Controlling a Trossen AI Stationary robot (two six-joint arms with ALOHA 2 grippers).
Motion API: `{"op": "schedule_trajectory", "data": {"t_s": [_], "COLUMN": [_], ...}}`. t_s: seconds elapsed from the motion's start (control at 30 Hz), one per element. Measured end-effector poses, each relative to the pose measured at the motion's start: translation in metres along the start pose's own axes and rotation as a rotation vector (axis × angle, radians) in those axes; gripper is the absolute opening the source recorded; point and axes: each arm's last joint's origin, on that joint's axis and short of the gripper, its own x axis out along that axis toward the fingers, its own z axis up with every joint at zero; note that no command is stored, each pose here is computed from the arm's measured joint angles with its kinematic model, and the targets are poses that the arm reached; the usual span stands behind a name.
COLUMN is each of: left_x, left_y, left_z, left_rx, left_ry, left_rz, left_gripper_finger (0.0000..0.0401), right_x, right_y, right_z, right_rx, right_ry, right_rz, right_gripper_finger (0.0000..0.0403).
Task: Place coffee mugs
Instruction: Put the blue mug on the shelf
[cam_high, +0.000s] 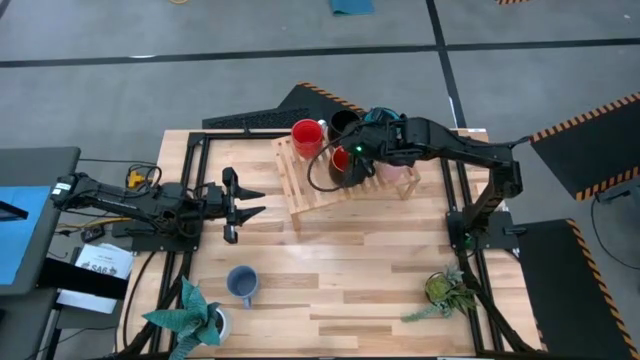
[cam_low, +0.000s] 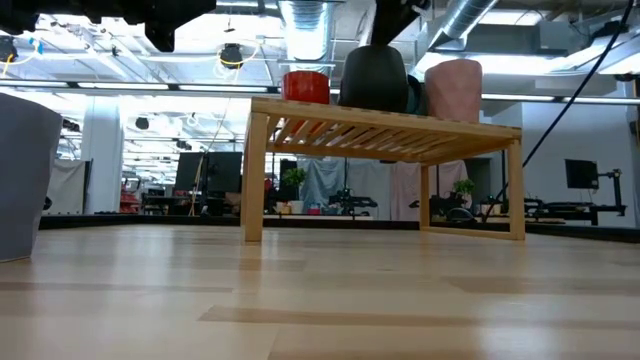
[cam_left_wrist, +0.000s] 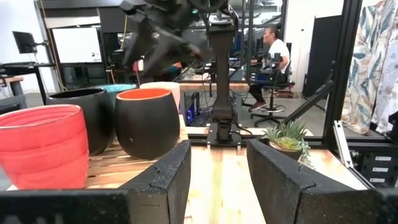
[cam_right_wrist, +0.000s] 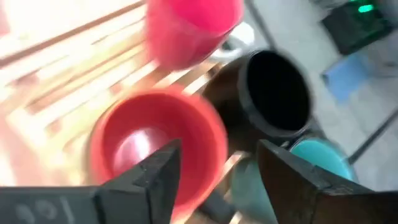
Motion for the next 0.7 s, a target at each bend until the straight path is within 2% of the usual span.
{"op": "schedule_trajectory", "data": {"t_s": [0.17, 0.3, 0.5, 0.7], "left_x": [0.0, 0.0, 0.0, 0.0], "left_y": [0.0, 0.0, 0.0, 0.0], "left_z": [-0.001, -0.001, -0.001, -0.001], "left_rx": [-0.01, -0.011, -0.022, -0.023], "left_ry": [0.011, 0.014, 0.014, 0.01], "left_rz": [-0.001, -0.001, -0.005, -0.005], "left_gripper_finger": [0.0144, 0.0144, 0.0144, 0.0144], "right_x": [-0.029, -0.057, -0.076, -0.066], "right_y": [0.008, 0.018, 0.035, 0.059], "right_z": [-0.017, -0.038, -0.098, -0.158], "right_rx": [-0.036, -0.033, 0.014, 0.085], "right_ry": [0.025, -0.026, -0.124, -0.31], "right_rz": [0.075, 0.133, 0.167, 0.305], "right_gripper_finger": [0.0249, 0.0249, 0.0249, 0.0249]}}
